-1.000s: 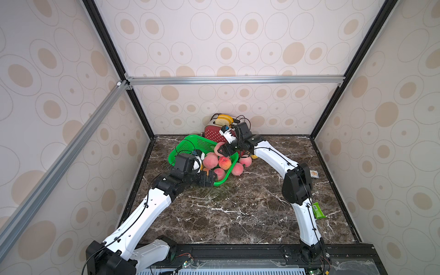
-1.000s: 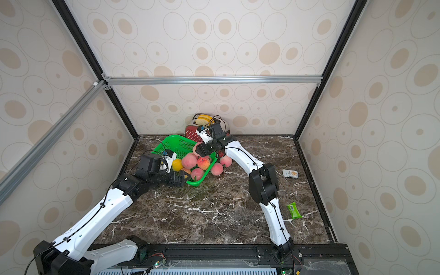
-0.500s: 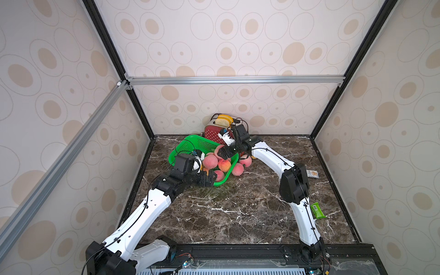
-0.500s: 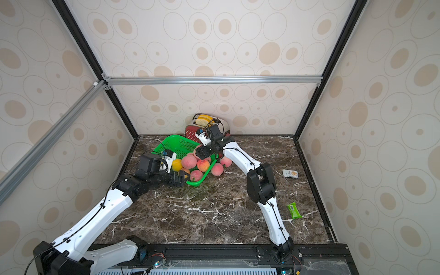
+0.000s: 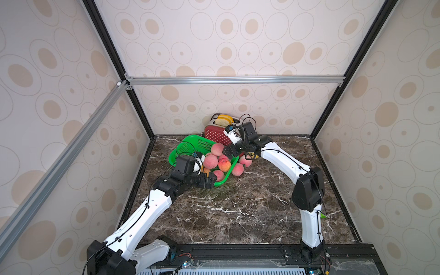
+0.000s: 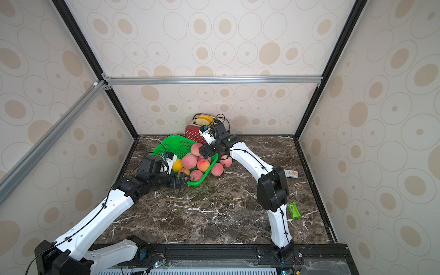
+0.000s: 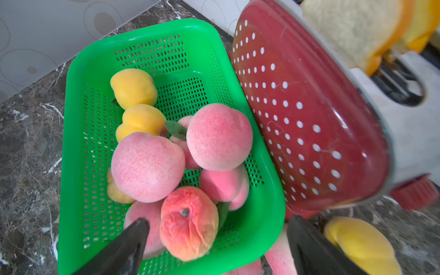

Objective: Put the peaches into the basket
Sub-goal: Place the peach in the basket.

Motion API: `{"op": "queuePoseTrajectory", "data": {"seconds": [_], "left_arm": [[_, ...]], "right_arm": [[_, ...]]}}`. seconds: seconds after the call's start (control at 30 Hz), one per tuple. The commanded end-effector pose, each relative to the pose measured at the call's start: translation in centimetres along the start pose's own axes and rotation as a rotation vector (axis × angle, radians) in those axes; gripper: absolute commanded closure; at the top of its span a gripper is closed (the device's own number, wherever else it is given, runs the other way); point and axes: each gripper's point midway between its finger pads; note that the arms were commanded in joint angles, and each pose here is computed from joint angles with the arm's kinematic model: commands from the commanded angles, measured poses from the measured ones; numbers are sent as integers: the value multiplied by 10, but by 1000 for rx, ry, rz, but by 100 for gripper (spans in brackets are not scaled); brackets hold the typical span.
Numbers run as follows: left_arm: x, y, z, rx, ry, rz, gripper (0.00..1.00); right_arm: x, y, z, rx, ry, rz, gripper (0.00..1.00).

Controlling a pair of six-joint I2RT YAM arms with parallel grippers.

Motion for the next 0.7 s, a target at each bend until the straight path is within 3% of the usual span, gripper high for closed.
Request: {"op": "queuePoseTrajectory", "data": {"seconds": [0.0,0.3,0.47,0.67], "left_arm": [[1,2,0,-12,7,0,1],[2,2,-5,-8,21,-7,1],[6,-1,-9,3,26,3,1],[4,-1,-6,-3,28,3,1]], "right_arm": [[-6,23,-9,-11,3,-75,4],[-13,56,-83,34,-76,-119,4],[-5,46,-115,86,-93,-90,3],[3,30,-125,80,-98,-48,3]]}}
Point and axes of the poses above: each gripper's point midway between its finger pads, its own y axis back along the fingers, its own x axis along the line the jaws close on, z = x × y, and after that the axes turned 8 degrees about y, right-handed
